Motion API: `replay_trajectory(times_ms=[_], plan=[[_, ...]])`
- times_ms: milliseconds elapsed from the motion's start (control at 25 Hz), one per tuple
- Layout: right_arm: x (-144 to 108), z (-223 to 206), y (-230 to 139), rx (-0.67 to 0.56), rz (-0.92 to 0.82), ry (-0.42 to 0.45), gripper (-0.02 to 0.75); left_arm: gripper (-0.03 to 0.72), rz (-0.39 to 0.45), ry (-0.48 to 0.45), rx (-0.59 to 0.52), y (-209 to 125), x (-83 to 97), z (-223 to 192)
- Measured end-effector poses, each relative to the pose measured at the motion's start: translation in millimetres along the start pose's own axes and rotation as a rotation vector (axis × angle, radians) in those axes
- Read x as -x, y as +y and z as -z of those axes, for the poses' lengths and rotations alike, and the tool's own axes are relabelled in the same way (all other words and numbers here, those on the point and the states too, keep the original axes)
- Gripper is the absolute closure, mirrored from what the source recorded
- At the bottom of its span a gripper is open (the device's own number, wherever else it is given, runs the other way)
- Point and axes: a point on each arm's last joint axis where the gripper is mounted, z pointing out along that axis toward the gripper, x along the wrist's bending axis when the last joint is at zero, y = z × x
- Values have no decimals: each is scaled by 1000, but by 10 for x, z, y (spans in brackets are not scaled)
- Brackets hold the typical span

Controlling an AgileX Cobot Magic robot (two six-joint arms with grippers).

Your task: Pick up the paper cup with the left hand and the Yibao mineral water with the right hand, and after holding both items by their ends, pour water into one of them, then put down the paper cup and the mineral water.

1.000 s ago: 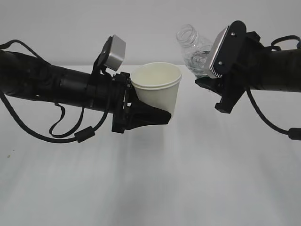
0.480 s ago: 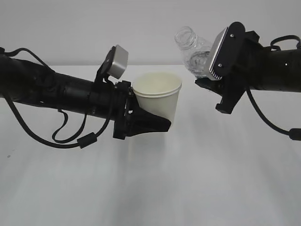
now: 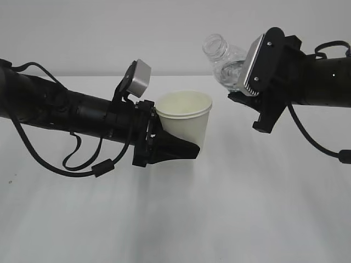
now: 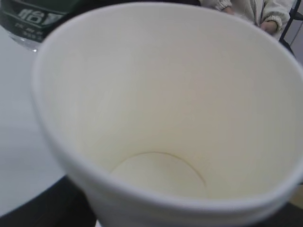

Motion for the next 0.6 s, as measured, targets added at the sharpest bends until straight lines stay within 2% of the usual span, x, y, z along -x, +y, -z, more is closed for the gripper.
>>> replay_trajectory(times_ms=[600], plan=[[-3,-4,-5,-3,73,2,336,237,1,-12,9,8,11,0]])
